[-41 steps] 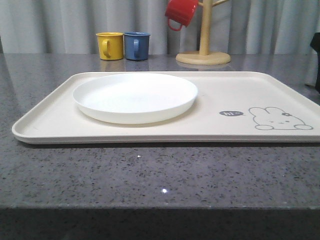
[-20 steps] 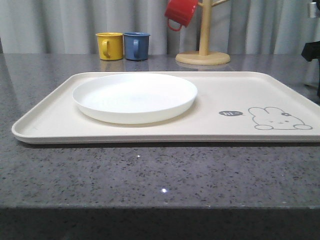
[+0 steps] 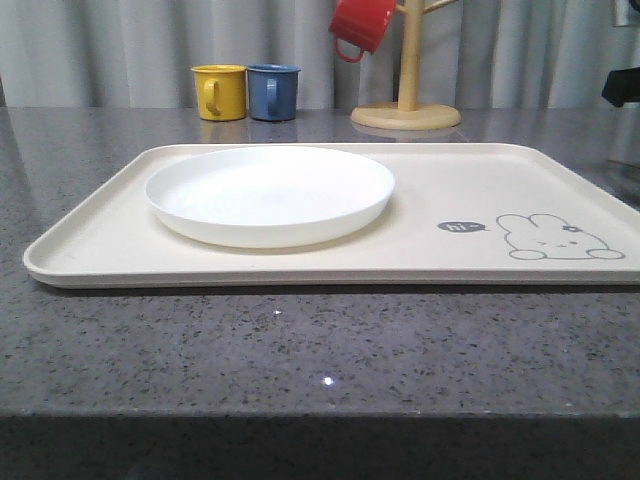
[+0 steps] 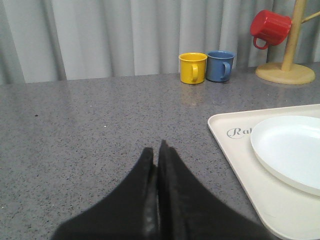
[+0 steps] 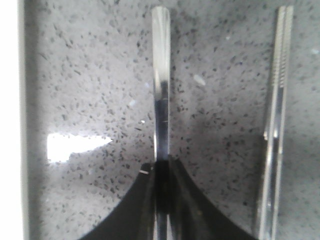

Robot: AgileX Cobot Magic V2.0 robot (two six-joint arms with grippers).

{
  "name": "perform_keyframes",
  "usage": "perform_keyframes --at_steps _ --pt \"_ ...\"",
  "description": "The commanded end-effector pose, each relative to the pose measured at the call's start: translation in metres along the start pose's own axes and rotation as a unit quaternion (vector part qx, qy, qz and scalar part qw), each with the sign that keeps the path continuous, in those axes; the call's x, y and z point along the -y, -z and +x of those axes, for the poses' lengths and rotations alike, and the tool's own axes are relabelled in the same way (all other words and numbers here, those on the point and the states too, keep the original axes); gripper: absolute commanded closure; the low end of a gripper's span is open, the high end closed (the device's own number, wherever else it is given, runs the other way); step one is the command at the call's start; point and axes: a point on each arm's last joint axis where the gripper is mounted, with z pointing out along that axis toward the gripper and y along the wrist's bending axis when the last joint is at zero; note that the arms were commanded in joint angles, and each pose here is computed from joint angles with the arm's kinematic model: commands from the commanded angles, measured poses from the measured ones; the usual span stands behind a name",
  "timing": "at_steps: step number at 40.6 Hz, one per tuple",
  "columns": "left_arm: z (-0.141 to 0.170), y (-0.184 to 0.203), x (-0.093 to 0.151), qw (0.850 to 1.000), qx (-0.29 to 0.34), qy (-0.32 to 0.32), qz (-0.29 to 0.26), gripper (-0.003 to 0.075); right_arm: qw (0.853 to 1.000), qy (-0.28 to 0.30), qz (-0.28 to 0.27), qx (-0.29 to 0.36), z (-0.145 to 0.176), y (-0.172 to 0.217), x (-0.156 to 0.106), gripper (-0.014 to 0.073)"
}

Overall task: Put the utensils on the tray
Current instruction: 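Grasp the steel fork on the table with the right gripper, then lower the fork onto the tray beside the plate and release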

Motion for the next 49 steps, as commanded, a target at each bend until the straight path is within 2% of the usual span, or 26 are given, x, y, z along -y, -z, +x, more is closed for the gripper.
perform_keyframes --at_steps 1,7,14,19,25,30,39,49 --pt "-0.015 0.002 -0.001 0.999 0.05 0.008 -0.006 0.0738 0.999 0.005 0.0 0.039 -0.009 0.034 -0.002 0.0643" --pt "-0.015 0.002 -0.001 0.999 0.05 0.008 -0.006 0.0738 0.998 0.019 -0.007 0.063 -0.011 0.064 -0.013 0.0643" --pt "-0.015 0.002 -0.001 0.999 0.05 0.008 -0.006 0.0738 0.996 -0.002 -0.037 0.083 -0.004 0.088 -0.049 0.0643" --pt "-0.015 0.002 -0.001 0.999 0.05 0.008 -0.006 0.0738 0.995 -0.021 -0.061 0.079 -0.001 0.086 -0.078 0.0642" --pt "-0.015 0.002 -0.001 0.999 0.05 0.008 -0.006 0.0738 0.991 -0.004 -0.095 0.091 0.002 0.079 -0.123 0.0641" --pt "-0.015 0.002 -0.001 0.999 0.05 0.008 -0.006 0.0738 0.991 -0.009 -0.1 0.085 0.005 0.068 -0.145 0.0641" --pt "-0.015 0.002 -0.001 0.999 0.05 0.008 -0.006 0.0738 0.994 -0.031 -0.09 0.06 0.003 0.043 -0.155 0.0641" --pt "-0.015 0.002 -0.001 0.999 0.05 0.008 -0.006 0.0738 0.992 -0.049 -0.109 0.048 -0.001 0.027 -0.162 0.0641"
